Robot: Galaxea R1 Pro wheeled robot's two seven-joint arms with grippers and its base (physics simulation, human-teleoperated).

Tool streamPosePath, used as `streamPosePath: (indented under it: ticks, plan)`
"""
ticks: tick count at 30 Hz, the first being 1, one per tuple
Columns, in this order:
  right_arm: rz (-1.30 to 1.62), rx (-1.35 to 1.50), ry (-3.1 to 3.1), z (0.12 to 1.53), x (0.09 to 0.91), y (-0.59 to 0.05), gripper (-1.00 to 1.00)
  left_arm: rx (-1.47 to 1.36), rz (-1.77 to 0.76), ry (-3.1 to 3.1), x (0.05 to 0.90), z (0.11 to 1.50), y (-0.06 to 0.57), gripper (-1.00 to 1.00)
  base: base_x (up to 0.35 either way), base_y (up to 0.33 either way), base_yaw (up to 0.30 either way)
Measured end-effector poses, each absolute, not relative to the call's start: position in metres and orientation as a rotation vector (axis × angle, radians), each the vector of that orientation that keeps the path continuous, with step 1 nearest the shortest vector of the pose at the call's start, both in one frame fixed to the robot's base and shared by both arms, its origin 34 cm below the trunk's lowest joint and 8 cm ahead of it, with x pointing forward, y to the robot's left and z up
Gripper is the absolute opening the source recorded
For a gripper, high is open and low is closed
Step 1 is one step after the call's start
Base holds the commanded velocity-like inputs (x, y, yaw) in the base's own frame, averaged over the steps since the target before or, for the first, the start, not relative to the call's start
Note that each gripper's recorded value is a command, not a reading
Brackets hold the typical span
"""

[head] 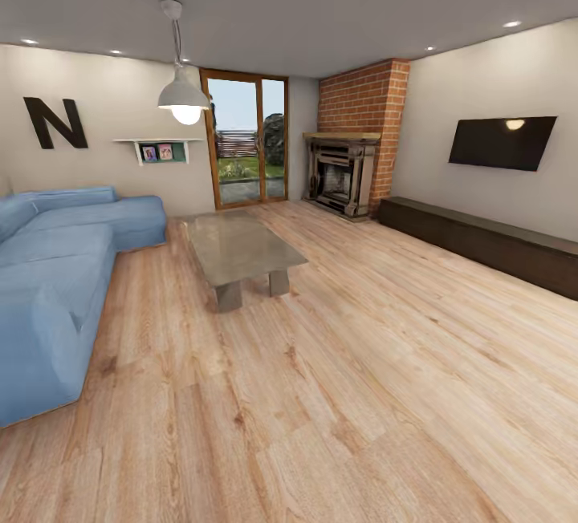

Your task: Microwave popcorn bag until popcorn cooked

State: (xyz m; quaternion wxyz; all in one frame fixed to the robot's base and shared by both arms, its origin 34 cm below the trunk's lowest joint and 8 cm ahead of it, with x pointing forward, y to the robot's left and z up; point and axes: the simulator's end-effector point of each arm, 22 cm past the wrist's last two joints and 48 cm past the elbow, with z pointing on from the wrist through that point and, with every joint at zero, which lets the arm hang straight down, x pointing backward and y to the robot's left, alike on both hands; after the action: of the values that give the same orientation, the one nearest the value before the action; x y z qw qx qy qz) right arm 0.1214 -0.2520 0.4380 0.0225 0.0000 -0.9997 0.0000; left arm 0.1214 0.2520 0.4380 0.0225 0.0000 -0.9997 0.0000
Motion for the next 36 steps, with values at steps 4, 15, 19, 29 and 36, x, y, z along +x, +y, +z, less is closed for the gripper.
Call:
streamPosePath:
  ticks: [4,15,19,29,36]
  plan:
    - [-0.006,-0.005,-3.100,0.438,0.122,-0.250,1.00,0.019,0.008,-3.098,0.123,0.438,0.249,1.00,0.000,0.000,0.000]
    - [-0.016,-0.010,-3.102,0.438,0.123,-0.243,1.00,0.026,0.008,-3.127,0.134,0.438,0.248,1.00,0.000,0.000,-0.011]
    - [-0.014,-0.016,-3.100,0.438,0.123,-0.243,1.00,0.026,0.008,-3.128,0.134,0.438,0.248,1.00,0.000,0.000,-0.200]
    - [-0.010,-0.018,-3.099,0.438,0.123,-0.244,1.00,0.025,0.007,-3.128,0.134,0.438,0.249,1.00,0.000,0.000,-0.245]
    - [-0.010,-0.018,-3.100,0.438,0.123,-0.244,1.00,0.026,0.006,-3.128,0.134,0.438,0.249,1.00,0.000,0.000,-0.249]
